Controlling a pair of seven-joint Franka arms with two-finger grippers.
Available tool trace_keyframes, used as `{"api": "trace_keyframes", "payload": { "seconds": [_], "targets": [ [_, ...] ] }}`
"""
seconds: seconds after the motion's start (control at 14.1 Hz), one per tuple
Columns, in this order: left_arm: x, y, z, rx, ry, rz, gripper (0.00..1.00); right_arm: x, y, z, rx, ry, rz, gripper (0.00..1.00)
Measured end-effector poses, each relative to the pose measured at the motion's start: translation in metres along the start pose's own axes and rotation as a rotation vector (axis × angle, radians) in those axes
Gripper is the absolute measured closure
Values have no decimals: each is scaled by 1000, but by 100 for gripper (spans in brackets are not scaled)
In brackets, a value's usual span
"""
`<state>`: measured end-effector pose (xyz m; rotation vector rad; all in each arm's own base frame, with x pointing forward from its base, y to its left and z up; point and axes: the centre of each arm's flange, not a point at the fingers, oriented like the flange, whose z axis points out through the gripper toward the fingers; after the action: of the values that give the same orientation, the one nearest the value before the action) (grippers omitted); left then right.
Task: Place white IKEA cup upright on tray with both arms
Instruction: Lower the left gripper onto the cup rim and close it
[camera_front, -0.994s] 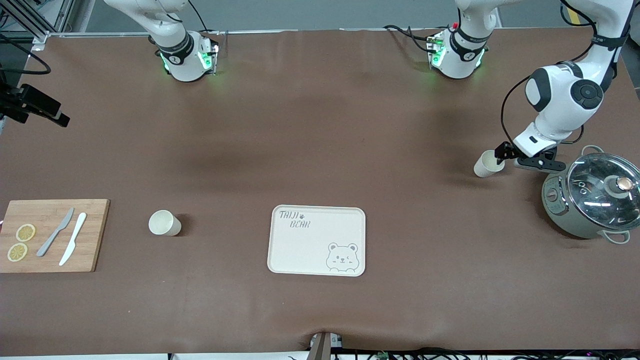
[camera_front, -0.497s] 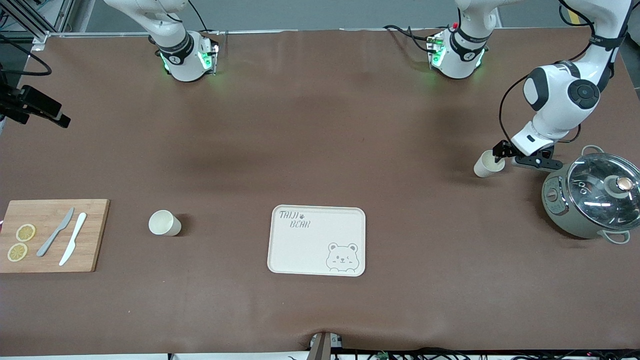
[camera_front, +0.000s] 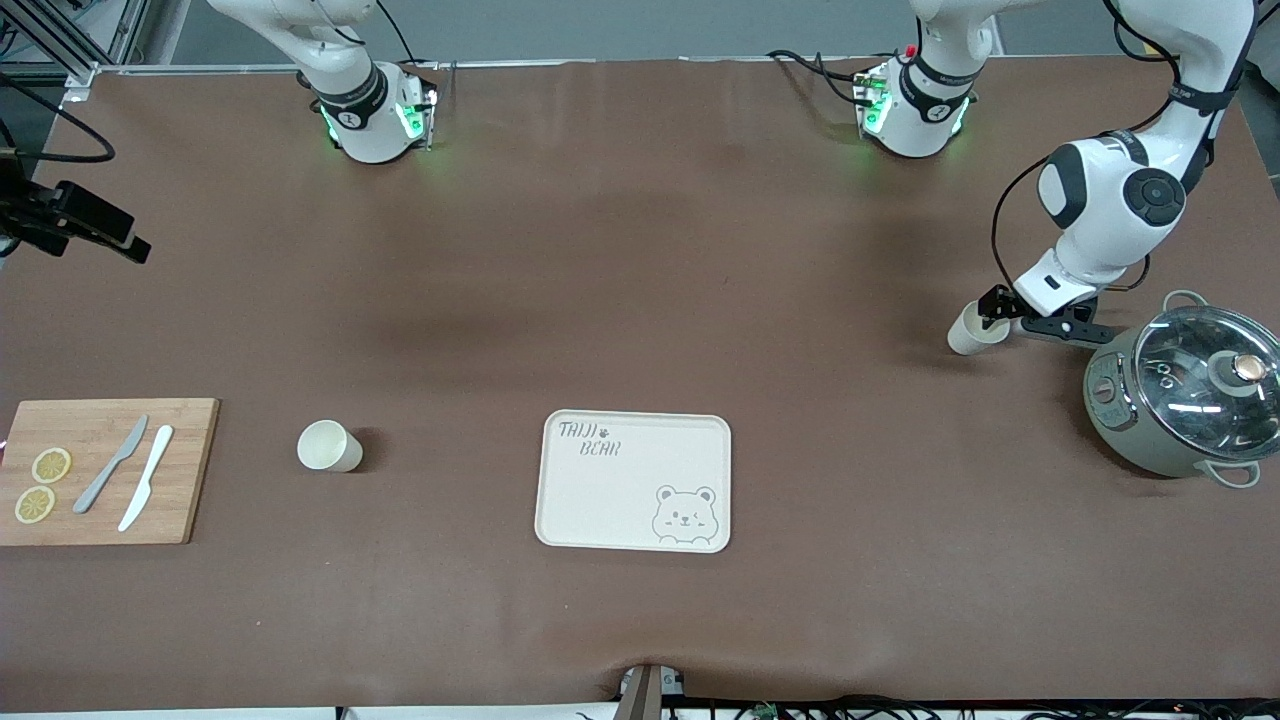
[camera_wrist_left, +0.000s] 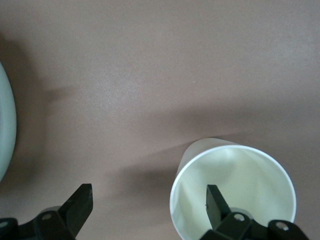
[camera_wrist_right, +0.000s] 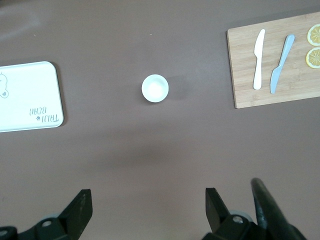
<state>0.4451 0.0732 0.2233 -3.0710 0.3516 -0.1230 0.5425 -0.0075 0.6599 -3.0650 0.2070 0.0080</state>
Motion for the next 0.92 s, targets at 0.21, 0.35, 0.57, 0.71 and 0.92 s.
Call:
{"api": "trace_keyframes", "payload": {
  "seconds": [0.21,0.35,0.57,0.71,0.92],
  "targets": [
    [1,0,-1,1,4,0,31,2,-4,7,-52,9,-14,0],
    [1,-1,-1,2,5,0,52,4,-10,14,-72,12,-28,0],
    [2,-1,-2,3,8,0,82,3,-12,17,-76,9,-33,0],
    [5,1,-7,6,19,7,92,3,-12,17,-77,9,-33,0],
    [6,2,-8,8,22,8,94,3,-13,17,-77,9,-33,0]
  ]
}}
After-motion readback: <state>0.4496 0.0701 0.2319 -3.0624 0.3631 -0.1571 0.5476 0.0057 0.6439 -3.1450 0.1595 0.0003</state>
